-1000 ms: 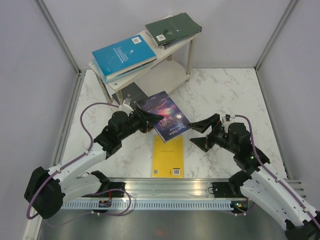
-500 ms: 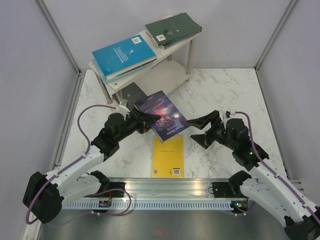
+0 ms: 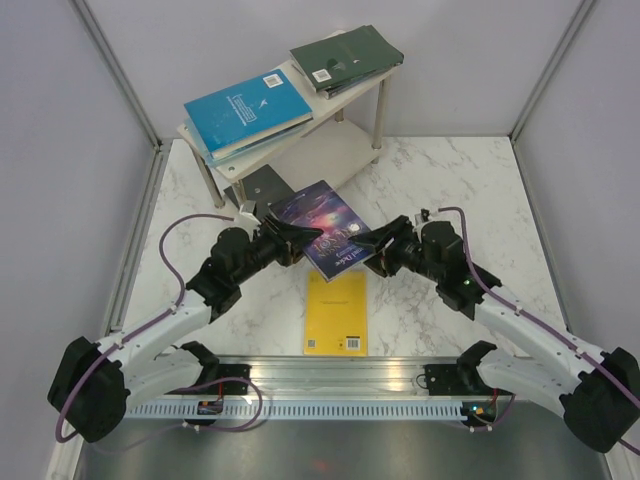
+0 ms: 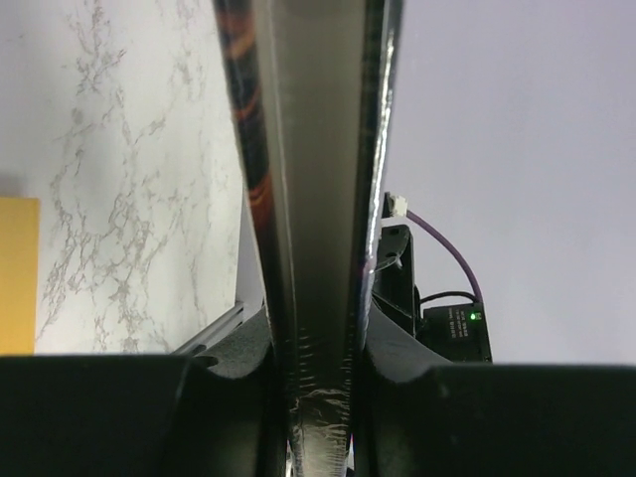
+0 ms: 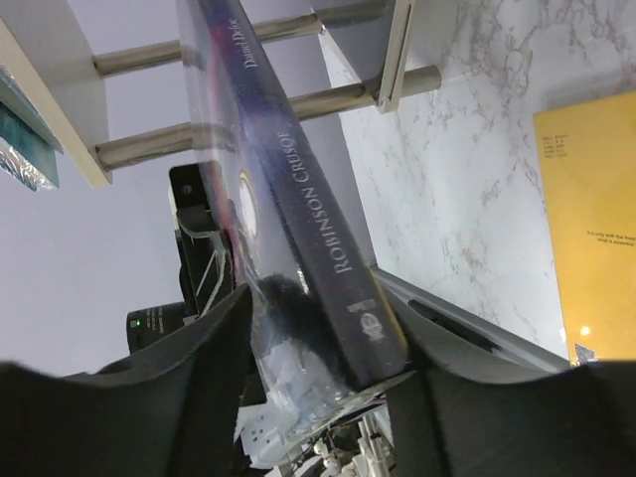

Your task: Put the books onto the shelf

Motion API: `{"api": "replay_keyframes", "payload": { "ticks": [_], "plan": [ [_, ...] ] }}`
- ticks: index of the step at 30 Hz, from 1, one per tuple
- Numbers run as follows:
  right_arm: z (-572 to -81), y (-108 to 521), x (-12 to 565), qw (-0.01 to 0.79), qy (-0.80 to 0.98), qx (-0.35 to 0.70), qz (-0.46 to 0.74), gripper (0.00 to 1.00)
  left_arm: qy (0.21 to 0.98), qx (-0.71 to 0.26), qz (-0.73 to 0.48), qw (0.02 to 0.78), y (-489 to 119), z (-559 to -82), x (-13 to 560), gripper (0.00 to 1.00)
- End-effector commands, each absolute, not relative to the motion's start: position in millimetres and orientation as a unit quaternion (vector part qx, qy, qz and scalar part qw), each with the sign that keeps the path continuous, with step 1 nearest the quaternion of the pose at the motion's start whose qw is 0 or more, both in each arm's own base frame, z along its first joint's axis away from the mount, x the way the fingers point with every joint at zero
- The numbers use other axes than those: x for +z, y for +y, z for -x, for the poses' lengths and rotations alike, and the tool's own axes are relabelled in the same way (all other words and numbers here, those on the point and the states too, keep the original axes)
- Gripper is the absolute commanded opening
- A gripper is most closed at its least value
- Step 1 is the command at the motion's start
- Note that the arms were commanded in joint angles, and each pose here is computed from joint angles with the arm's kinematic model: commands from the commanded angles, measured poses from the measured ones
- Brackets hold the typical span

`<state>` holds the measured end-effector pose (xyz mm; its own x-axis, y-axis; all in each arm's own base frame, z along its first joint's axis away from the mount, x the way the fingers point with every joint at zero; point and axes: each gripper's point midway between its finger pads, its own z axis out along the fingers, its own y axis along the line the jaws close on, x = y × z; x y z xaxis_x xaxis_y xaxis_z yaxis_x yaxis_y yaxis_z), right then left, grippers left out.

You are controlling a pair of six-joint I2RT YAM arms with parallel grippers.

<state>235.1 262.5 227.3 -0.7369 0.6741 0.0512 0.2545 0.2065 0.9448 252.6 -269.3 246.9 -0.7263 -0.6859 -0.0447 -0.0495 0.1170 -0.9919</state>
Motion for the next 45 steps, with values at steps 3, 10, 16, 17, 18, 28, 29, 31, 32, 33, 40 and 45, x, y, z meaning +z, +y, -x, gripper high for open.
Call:
{"api": "replay_keyframes", "payload": {
  "ticks": [3,10,16,17,18,28,29,31,32,33,40,45],
  "plan": [
    [-253.9,273.5,284.8,0.229,0.696,0.614,-0.293,0.46,0.616,-0.687,0.251,0.294,-264.4,-254.2,311.2,0.02],
    [-266.0,282.1,305.9,0.234,0.669,0.644,-0.288,0.16,0.625,-0.675,0.271,0.284,-262.2,-255.0,294.9,0.02],
    [-272.5,287.0,321.4,0.242,0.641,0.673,-0.278,0.00,0.652,-0.662,0.267,0.256,-269.2,-250.5,277.0,0.14],
    [-272.5,286.7,323.3,0.245,0.640,0.674,-0.276,0.00,0.658,-0.657,0.267,0.252,-269.9,-249.7,272.7,0.20],
    [-272.6,286.1,322.3,0.246,0.641,0.673,-0.276,0.00,0.662,-0.657,0.264,0.248,-270.5,-247.6,271.0,0.34],
    [-290.0,256.7,310.1,0.267,0.640,0.654,-0.302,0.00,0.698,-0.635,0.229,0.240,-267.6,-226.6,257.3,0.82],
    [-290.9,255.5,309.8,0.267,0.640,0.654,-0.301,0.00,0.701,-0.634,0.223,0.238,-267.3,-223.3,256.5,0.86],
    [-298.8,252.3,309.6,0.274,0.641,0.650,-0.302,0.00,0.712,-0.623,0.216,0.241,-262.5,-215.7,254.0,0.91],
    [-300.7,252.8,309.0,0.274,0.643,0.649,-0.301,0.00,0.718,-0.617,0.214,0.242,-260.0,-212.4,252.1,1.00],
    [-305.7,255.8,308.2,0.276,0.647,0.646,-0.296,0.00,0.723,-0.612,0.212,0.242,-257.5,-208.9,250.4,1.00],
    [-343.3,278.6,307.8,0.289,0.656,0.643,-0.270,0.00,0.767,-0.529,0.224,0.286,-204.4,-169.9,236.4,1.00],
    [-378.3,304.8,297.1,0.288,0.664,0.640,-0.257,0.00,0.783,-0.465,0.244,0.333,-162.9,-153.7,237.2,1.00]
  ]
}}
